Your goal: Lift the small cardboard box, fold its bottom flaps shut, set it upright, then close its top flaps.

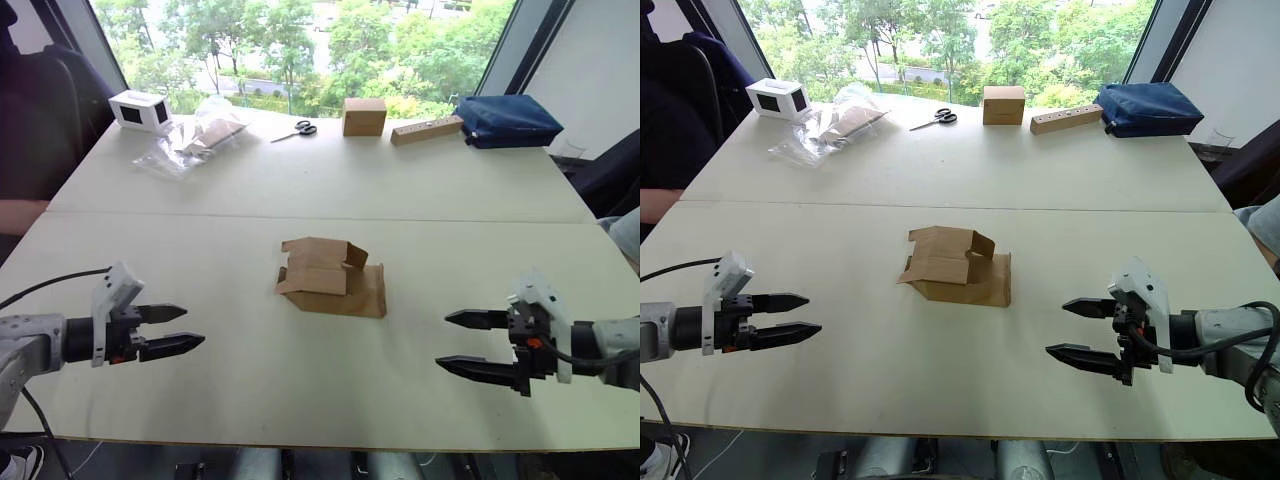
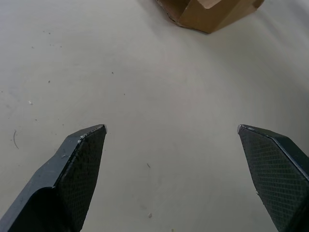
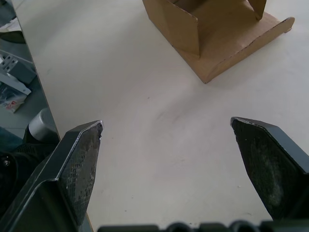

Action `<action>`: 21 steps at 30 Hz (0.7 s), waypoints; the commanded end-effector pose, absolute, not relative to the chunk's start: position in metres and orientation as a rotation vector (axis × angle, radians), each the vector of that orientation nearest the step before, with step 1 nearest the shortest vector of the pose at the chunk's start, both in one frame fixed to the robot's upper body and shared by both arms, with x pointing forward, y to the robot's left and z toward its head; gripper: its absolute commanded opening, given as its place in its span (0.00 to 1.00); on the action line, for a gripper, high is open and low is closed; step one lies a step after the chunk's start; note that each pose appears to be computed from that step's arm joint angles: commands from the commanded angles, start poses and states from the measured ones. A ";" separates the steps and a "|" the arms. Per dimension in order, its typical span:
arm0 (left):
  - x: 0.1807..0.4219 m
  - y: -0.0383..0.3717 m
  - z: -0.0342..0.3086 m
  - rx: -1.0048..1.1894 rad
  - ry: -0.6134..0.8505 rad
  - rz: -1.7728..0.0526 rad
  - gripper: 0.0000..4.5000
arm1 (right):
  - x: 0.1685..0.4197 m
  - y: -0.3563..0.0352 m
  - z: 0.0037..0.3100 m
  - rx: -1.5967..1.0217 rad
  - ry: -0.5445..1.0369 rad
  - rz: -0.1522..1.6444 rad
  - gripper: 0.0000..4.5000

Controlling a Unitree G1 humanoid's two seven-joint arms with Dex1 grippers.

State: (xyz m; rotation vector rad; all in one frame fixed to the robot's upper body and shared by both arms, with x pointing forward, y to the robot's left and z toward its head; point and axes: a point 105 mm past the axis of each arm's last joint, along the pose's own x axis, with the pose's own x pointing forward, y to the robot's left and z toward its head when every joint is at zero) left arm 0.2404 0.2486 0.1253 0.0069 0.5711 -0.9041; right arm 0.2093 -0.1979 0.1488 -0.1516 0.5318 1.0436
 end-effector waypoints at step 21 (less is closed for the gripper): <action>0.245 0.253 0.139 0.060 0.531 -0.906 0.99 | 0.223 -0.205 0.157 -0.197 0.419 0.987 0.99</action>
